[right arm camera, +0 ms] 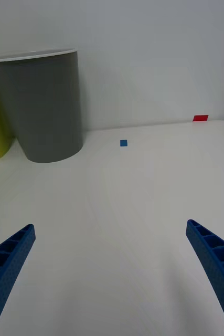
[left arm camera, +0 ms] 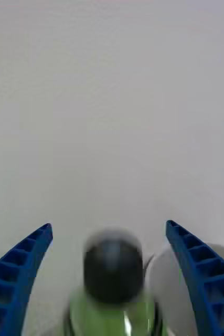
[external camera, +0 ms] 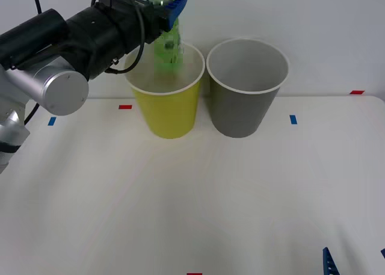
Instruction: Put cans in the gray bin and PET bottles in the light green bin.
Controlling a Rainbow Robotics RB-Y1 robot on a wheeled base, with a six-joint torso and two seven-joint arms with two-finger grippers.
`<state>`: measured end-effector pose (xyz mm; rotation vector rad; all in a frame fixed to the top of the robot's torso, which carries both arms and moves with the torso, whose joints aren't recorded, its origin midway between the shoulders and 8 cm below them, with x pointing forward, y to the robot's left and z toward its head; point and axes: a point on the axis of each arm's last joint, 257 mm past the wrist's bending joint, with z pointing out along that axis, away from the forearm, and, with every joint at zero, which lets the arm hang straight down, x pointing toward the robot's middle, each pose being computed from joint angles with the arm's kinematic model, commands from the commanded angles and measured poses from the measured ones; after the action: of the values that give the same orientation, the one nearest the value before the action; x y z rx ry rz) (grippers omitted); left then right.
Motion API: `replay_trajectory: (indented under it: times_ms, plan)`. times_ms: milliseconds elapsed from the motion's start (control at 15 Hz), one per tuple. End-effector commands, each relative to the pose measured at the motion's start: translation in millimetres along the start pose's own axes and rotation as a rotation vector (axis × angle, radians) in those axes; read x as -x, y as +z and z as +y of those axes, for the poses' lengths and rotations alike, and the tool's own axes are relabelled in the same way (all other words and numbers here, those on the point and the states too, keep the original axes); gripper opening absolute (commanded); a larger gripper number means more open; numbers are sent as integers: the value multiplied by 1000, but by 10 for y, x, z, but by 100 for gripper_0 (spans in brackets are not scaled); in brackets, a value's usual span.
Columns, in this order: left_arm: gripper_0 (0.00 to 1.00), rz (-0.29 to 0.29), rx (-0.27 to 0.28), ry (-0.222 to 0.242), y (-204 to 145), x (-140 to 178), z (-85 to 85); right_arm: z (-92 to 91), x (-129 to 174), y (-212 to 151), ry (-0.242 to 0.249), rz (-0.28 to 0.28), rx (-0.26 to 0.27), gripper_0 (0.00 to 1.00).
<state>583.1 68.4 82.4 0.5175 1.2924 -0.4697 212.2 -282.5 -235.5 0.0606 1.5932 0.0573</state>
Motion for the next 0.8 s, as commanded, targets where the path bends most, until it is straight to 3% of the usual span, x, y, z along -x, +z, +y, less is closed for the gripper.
replay_trajectory:
  times_ms: [67,800]
  plan:
    - [100,-7,-3,6,15,55,-7,0,0,0,0,0,0,100]
    - [100,-15,-9,17,-8,118,-18,0,0,0,0,0,0,100]
